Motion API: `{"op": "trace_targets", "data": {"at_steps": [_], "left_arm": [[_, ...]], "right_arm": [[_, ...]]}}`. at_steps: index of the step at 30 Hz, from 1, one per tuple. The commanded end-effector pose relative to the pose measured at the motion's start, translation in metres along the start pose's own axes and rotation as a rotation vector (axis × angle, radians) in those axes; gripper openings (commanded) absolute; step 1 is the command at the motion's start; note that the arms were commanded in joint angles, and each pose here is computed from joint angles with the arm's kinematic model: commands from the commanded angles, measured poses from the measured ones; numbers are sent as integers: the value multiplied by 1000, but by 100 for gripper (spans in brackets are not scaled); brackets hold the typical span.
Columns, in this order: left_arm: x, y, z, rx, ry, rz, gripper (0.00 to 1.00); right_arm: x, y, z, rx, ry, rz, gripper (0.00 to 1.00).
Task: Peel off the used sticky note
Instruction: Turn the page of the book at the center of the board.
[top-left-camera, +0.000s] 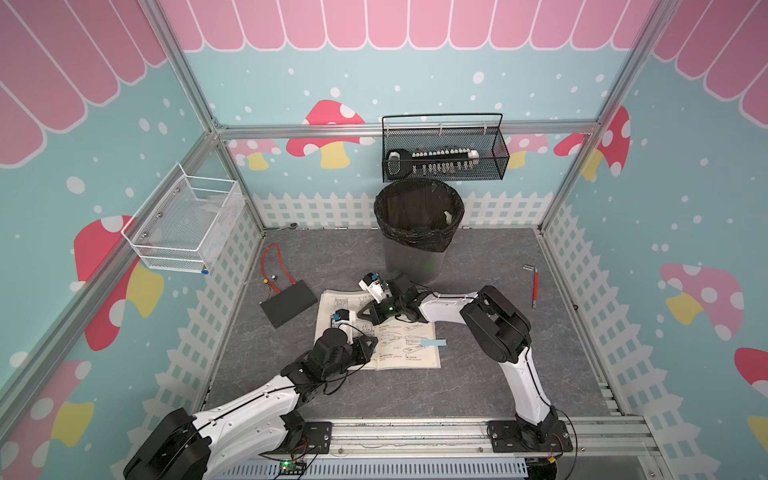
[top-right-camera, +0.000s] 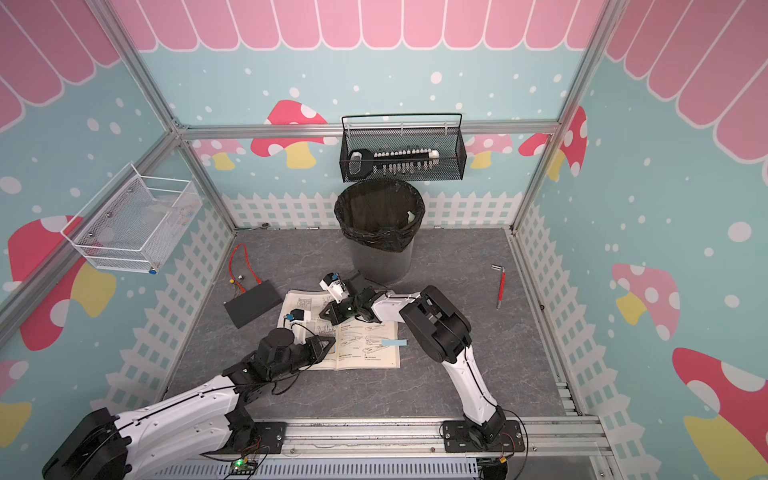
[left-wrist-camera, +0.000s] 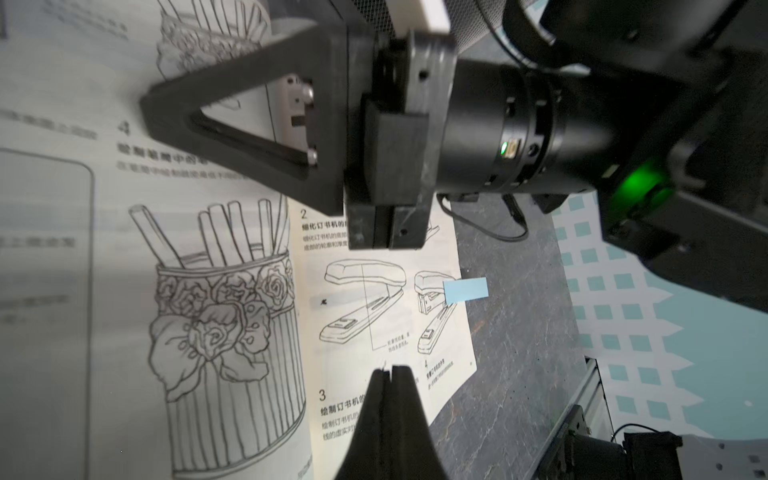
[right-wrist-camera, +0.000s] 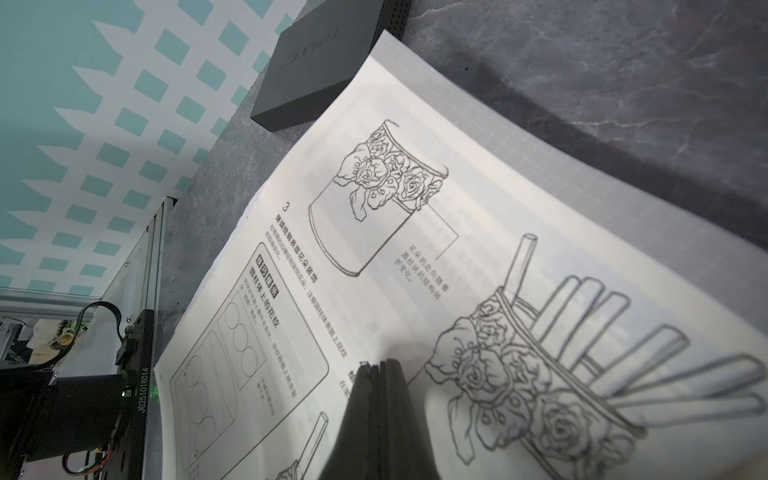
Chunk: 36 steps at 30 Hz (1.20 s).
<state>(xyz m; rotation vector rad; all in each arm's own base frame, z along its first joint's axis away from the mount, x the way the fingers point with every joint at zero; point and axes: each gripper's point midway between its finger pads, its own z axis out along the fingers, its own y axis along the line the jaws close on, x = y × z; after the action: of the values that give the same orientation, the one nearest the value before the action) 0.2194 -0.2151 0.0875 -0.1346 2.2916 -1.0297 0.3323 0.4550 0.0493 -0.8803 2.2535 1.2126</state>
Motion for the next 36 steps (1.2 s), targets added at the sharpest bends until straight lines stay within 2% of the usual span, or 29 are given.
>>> {"op": "trace_targets", "data": {"at_steps": [1,10,19,24,27,30,36], "left_arm": [[8,-18,7,84,21,-45,0],[25,14,20,-18,32,-92,0],[45,32,48,-65,106,-122,0],[43,38,46,-100,96,-118,0],[40,43,42,-135,81,-106,0],[38,46,38,-158,68,-95,0],[37,51,36,-185,65,-90,0]], "right_arm": [[41,-26,14,66,109,84,0],[39,-25,8,85,113,78,0],[32,-20,4,88,105,85,0],[10,-17,-22,186,58,76,2],[-6,-19,-58,308,2,78,21],[-3,-25,-102,423,-40,108,38],[54,-31,-177,570,-86,195,61]]}}
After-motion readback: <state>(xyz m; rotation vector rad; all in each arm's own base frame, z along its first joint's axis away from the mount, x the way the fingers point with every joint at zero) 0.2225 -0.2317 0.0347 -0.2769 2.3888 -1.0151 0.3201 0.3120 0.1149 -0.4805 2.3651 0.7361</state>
